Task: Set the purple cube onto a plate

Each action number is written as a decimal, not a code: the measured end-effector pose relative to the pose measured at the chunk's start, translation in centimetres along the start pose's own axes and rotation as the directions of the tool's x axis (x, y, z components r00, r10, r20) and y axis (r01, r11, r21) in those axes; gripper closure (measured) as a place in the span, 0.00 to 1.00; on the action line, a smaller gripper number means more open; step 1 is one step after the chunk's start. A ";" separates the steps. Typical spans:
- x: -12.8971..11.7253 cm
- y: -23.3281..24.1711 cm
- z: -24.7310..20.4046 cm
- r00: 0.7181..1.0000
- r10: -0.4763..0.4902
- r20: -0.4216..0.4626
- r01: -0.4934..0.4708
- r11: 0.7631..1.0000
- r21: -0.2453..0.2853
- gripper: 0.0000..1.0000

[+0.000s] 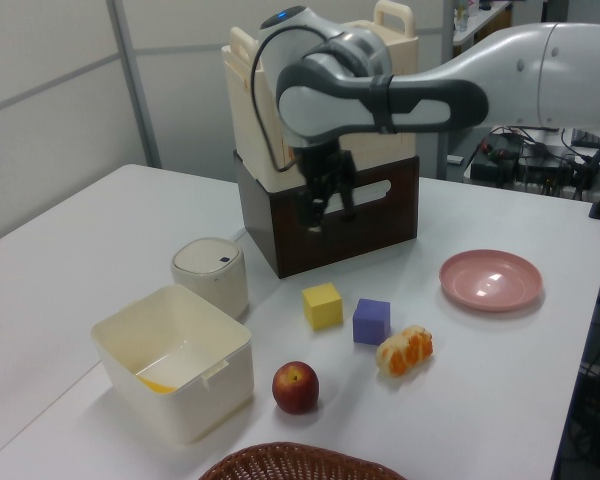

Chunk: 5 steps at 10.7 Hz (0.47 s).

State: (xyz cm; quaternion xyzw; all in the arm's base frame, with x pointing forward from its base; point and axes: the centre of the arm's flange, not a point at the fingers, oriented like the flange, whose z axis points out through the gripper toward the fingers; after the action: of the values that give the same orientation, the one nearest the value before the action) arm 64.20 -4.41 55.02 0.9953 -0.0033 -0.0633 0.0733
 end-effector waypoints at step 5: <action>-1.5 4.7 4.2 0.987 -0.032 0.156 0.028 0.999 0.030 0.00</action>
State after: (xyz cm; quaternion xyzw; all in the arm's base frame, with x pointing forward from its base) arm 62.18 -9.67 51.83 0.9881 0.0049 -0.1424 0.0581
